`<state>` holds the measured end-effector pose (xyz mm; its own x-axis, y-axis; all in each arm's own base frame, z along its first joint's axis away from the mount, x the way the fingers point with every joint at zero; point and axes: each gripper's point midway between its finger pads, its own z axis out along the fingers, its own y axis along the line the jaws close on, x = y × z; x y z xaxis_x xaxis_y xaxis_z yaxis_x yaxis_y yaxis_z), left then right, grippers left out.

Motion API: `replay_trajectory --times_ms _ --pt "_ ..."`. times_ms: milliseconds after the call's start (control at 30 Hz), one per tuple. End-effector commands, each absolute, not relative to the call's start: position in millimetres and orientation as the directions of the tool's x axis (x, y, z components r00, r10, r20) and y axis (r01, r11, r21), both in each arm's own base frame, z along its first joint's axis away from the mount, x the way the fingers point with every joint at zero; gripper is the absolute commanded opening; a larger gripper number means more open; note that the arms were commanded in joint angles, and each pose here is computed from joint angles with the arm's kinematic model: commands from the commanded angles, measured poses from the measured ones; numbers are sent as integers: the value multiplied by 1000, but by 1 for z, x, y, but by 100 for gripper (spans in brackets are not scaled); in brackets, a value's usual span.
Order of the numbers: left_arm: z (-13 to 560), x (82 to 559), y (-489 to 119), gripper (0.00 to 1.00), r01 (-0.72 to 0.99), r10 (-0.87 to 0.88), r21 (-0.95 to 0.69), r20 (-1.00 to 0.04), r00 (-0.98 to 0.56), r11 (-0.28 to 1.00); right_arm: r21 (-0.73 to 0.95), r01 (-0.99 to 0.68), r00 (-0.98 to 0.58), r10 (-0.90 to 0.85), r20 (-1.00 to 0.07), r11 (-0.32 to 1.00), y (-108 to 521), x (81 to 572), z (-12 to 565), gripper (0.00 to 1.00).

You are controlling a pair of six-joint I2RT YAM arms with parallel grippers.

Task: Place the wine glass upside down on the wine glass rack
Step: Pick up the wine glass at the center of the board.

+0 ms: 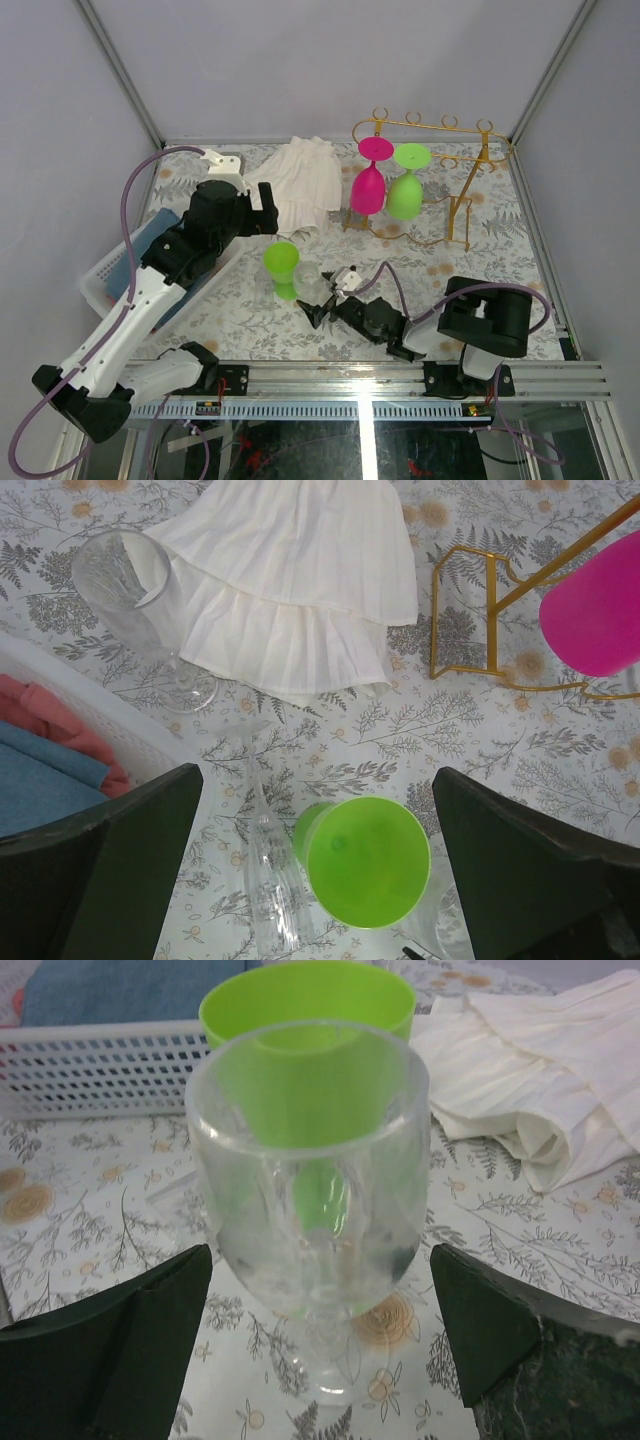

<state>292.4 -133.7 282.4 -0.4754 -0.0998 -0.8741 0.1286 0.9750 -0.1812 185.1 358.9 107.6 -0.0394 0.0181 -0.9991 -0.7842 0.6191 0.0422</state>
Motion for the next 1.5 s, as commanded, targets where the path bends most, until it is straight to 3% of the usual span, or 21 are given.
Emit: replay_trajectory --times_ms 0,333,700,867,1100,1300,1467 --pt "299 298 -127 100 123 -109 -172 -908 -403 977 62 -735 100 198 -975 676 369 204 163 97" --pt "300 296 -125 100 121 -111 -171 -913 -393 978 22 -708 136 166 -977 706 382 216 158 96" --pt "303 296 -124 100 120 -119 -177 -917 -380 977 16 -707 124 146 -981 707 382 217 151 79" --pt "305 296 -120 100 96 -135 -182 -920 -367 979 -14 -703 139 118 -983 711 375 215 149 55" --pt "317 289 -124 100 146 -156 -213 -931 -330 966 -28 -707 140 101 -985 707 353 207 154 46" --pt "343 281 -135 100 255 -148 -220 -951 -273 942 -83 -717 101 -14 -995 692 334 198 150 38" --pt "349 282 -146 100 295 -129 -223 -943 -306 929 -135 -715 56 -136 -989 686 316 194 143 20"
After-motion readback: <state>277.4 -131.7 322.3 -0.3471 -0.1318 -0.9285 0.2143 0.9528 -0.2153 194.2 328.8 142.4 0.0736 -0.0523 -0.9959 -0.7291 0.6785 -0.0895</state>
